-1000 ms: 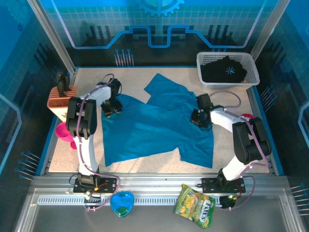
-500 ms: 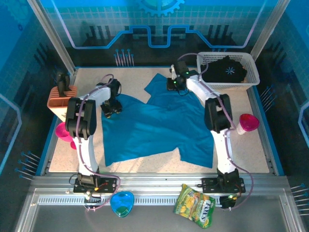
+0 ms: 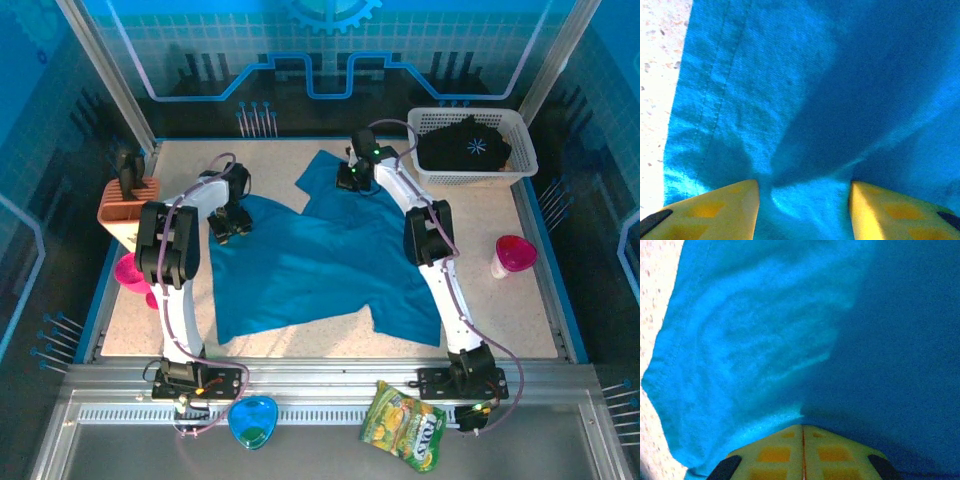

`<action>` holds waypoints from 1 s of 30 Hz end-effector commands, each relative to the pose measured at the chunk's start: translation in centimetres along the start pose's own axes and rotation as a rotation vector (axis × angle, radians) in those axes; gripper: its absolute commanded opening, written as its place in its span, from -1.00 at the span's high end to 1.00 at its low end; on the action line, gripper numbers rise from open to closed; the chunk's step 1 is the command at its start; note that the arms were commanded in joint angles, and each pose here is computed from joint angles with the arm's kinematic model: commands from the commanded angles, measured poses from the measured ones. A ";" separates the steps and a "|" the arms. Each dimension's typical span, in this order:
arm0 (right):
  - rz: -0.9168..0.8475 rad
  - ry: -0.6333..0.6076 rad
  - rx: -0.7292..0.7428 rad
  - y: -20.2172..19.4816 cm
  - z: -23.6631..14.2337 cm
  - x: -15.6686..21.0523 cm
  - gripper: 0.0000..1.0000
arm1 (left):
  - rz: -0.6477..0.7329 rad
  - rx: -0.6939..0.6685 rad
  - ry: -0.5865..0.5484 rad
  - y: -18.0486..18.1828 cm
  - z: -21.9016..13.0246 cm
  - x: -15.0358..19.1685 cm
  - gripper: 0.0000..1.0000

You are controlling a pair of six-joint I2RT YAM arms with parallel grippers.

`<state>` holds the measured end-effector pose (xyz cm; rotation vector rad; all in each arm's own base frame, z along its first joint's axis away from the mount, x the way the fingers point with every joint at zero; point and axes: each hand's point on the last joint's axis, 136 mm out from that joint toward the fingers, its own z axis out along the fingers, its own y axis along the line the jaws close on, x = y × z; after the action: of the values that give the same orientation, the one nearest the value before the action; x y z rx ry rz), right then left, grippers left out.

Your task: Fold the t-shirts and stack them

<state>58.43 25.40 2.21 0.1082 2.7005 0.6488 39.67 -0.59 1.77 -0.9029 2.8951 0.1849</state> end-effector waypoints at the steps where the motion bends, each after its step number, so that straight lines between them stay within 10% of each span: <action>1: 0.157 0.064 0.144 -4.9 3.2 2.4 0.84 | 0.022 -0.057 0.020 1.1 0.3 -0.3 -0.02; 17: 0.425 -0.367 0.195 -10.7 -1.0 -8.9 0.94 | 0.021 -0.120 0.034 1.7 1.6 -3.0 -0.02; 30: 0.577 -0.360 0.371 -14.6 -4.3 -4.2 1.00 | 0.085 -0.046 0.006 -3.5 2.2 -9.0 -0.02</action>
<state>64.15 12.47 2.43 0.8915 2.3580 0.3922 49.47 1.41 1.94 -0.8226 2.8699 0.2209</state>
